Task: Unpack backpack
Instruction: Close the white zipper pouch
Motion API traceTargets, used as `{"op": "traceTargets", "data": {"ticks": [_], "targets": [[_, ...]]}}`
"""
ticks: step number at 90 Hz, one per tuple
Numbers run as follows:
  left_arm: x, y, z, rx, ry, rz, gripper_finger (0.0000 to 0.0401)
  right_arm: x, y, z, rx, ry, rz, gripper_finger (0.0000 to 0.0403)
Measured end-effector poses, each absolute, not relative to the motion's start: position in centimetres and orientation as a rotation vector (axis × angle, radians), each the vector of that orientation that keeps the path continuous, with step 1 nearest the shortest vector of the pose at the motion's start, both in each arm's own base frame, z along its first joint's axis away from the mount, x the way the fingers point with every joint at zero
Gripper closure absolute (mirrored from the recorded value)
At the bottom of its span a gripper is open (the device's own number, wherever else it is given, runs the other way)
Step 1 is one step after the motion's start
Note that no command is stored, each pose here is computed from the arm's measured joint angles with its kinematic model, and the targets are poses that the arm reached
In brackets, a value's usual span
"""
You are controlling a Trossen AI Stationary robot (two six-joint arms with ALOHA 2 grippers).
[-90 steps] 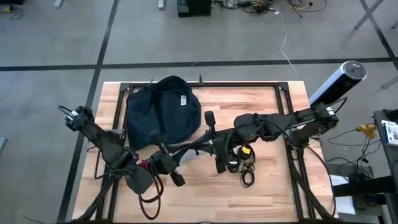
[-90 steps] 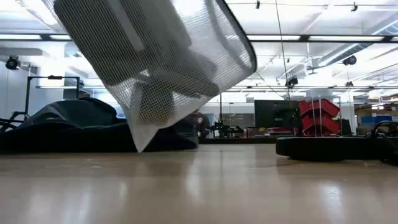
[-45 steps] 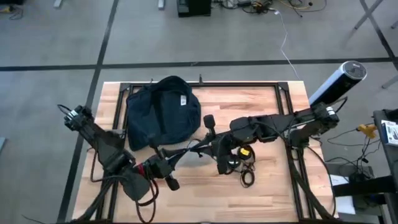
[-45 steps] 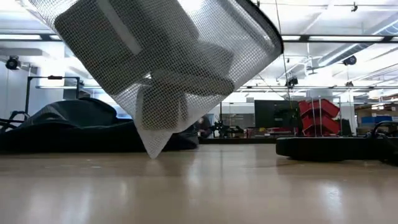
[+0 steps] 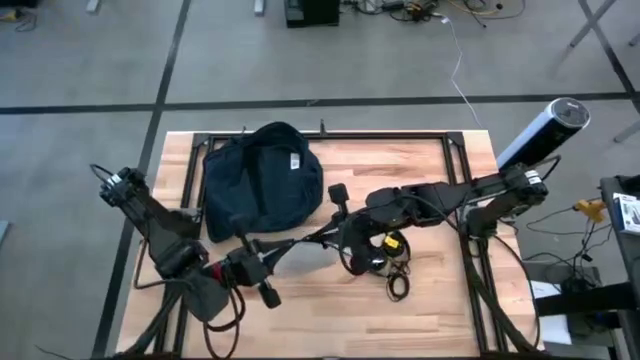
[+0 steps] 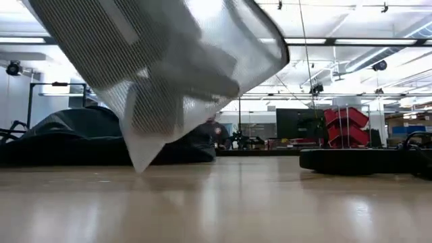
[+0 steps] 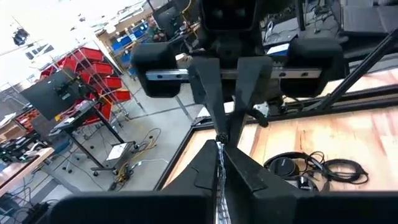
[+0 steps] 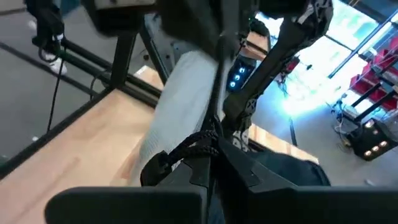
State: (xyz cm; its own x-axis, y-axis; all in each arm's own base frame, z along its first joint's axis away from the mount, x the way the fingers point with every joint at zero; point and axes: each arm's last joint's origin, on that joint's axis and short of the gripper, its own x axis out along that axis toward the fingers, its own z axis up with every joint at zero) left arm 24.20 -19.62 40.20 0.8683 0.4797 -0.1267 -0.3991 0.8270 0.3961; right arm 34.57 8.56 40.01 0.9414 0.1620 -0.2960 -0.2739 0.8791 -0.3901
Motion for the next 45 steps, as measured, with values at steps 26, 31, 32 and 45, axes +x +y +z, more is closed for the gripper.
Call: {"op": "traceTargets", "data": {"ticks": [26,31,32,45], "targets": [[23.1,-18.6,41.0,0.351,0.223,0.487,0.0401,34.3,9.0,37.5,-0.413,0.358,0.256,0.0403],[22.9,-18.5,41.2,0.344,0.219,0.488,0.0401,34.2,8.9,37.0,-0.412,0.373,0.258,0.0403],[22.9,-18.4,41.2,0.342,0.218,0.487,0.0401,34.2,8.9,36.9,-0.412,0.376,0.258,0.0403],[22.4,-18.0,41.8,0.323,0.206,0.488,0.0401,34.0,8.9,35.6,-0.399,0.419,0.261,0.0403]]}}
